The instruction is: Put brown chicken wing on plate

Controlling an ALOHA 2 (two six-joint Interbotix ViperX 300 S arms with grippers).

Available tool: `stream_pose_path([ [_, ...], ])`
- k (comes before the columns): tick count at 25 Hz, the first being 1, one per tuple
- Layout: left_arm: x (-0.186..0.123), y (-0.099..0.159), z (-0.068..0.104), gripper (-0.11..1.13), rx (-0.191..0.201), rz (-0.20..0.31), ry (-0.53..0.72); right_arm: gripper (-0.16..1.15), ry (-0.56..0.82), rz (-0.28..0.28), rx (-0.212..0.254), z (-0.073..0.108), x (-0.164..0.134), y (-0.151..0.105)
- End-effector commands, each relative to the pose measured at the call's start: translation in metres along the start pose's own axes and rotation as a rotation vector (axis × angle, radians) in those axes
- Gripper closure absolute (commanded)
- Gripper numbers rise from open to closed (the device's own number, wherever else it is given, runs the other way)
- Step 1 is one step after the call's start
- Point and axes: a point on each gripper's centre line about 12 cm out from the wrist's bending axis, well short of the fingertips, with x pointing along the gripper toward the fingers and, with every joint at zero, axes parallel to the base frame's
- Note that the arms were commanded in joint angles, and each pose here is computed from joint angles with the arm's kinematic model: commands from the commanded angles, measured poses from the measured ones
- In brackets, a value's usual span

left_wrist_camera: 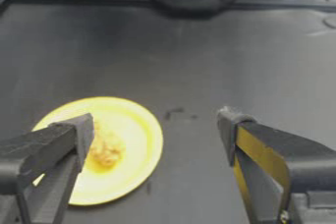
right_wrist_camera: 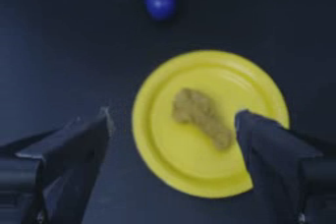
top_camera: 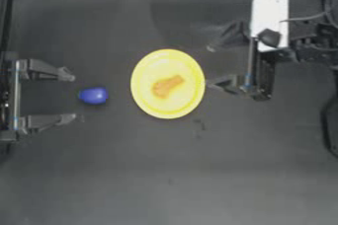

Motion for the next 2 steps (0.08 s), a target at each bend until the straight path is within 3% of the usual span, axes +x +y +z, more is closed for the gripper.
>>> stream_pose_path([
  [1, 0.0010, 0.0007, 0.0080, -0.01, 0.000, 0.003, -0.018, -0.04, -0.103, 0.011, 0.005, 0.0077, -0.0246, 0.0077],
  [2, 0.0008, 0.0004, 0.0083, -0.01, -0.002, 0.002, -0.020, -0.04, -0.124, 0.014, 0.006, 0.0063, -0.0302, 0.0096],
])
